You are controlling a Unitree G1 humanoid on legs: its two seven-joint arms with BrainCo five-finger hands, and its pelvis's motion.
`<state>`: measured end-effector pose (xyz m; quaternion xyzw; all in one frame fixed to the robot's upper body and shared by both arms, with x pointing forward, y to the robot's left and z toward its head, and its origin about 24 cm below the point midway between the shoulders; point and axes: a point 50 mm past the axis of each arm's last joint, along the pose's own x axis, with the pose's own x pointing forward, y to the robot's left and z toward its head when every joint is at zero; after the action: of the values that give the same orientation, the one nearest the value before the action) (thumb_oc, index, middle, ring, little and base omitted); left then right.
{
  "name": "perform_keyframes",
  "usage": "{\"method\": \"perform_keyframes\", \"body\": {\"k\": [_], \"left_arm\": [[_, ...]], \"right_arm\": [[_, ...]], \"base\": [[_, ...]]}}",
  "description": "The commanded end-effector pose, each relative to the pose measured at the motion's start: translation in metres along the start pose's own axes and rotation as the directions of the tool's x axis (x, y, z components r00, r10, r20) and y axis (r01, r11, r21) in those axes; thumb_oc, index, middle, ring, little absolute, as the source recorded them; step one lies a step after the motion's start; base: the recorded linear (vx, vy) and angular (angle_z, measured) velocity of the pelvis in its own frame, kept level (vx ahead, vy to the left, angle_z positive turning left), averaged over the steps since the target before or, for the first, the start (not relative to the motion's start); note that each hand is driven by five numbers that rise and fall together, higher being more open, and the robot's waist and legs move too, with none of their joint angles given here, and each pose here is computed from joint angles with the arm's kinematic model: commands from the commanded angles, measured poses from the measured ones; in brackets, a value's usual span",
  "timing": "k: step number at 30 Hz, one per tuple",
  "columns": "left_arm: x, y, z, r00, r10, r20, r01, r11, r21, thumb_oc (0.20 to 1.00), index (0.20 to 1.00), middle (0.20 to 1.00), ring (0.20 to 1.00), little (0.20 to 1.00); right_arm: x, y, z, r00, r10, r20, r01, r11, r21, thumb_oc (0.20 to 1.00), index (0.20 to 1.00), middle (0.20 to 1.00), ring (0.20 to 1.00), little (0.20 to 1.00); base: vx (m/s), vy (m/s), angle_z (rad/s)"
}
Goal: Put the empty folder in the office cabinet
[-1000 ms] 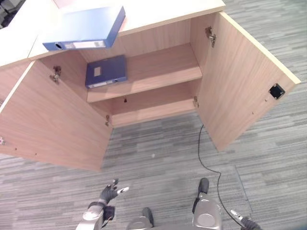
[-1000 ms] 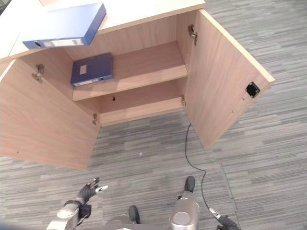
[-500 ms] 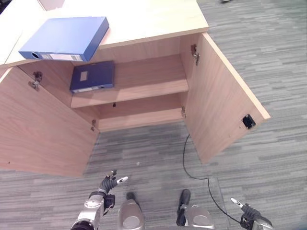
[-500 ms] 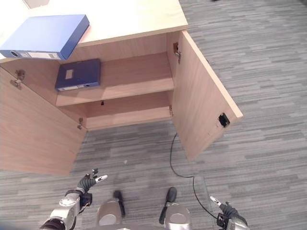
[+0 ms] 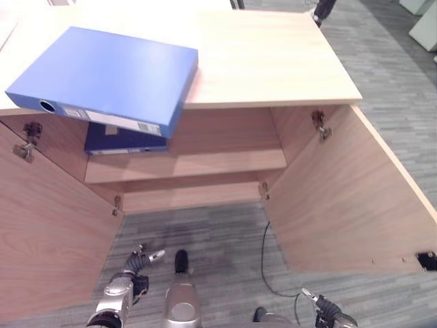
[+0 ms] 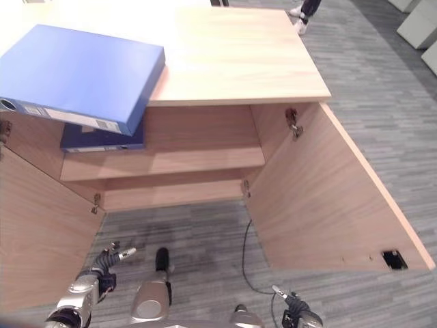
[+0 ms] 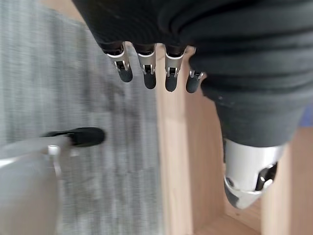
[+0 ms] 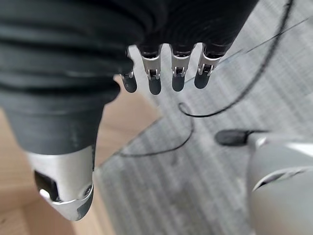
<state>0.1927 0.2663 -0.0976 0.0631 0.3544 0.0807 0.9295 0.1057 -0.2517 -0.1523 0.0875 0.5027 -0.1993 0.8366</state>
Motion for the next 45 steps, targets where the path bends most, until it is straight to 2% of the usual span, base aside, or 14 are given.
{"method": "perform_keyframes", "body": {"k": [1,5,12,20,28,37,45], "left_arm": [[-0.004,-0.003,-0.001,0.999,-0.024,0.030,0.023,0.999,0.045,1.000,1.000,1.000,1.000,1.000],[-0.003,0.006,0.027,0.990,-0.030,0.135,0.018,0.996,0.092,1.000,1.000,1.000,1.000,1.000],[-0.003,0.009,0.032,0.988,-0.006,0.152,-0.005,0.997,0.076,1.000,1.000,1.000,1.000,1.000],[0.000,-0.004,0.036,0.985,-0.034,0.169,0.023,0.997,0.067,1.000,1.000,1.000,1.000,1.000],[-0.003,-0.013,0.026,0.987,-0.059,0.150,0.052,0.998,0.045,1.000,1.000,1.000,1.000,1.000],[-0.005,-0.028,0.008,0.992,-0.094,0.089,0.092,0.995,0.030,1.000,1.000,1.000,1.000,1.000],[-0.004,-0.039,0.015,0.985,-0.119,0.127,0.120,0.993,0.003,1.000,1.000,1.000,1.000,1.000]], "right_arm": [[-0.001,-0.022,0.022,0.996,-0.052,0.074,0.050,0.999,0.019,1.000,1.000,1.000,1.000,1.000],[0.001,-0.007,0.031,0.994,-0.005,0.107,0.003,1.000,0.016,1.000,1.000,1.000,1.000,1.000],[0.001,0.005,0.015,0.997,0.033,0.065,-0.034,0.999,0.006,1.000,1.000,1.000,1.000,1.000],[-0.002,-0.007,-0.005,1.000,0.007,-0.005,-0.007,0.999,-0.032,1.000,1.000,1.000,1.000,1.000],[-0.002,-0.013,-0.002,1.000,-0.005,-0.010,0.004,0.996,-0.087,1.000,1.000,1.000,1.000,1.000],[0.000,0.006,0.025,0.992,0.092,0.085,-0.073,0.977,-0.201,1.000,1.000,1.000,1.000,1.000],[-0.001,0.017,0.061,0.968,0.150,0.199,-0.092,0.957,-0.274,1.000,1.000,1.000,1.000,1.000]], "base": [[0.12,0.311,-0.07],[0.12,0.438,-0.07],[0.09,0.238,-0.16],[0.05,0.010,0.31],[-0.03,-0.079,-0.03],[-0.05,-0.147,0.16],[-0.20,-0.069,0.37]]}}
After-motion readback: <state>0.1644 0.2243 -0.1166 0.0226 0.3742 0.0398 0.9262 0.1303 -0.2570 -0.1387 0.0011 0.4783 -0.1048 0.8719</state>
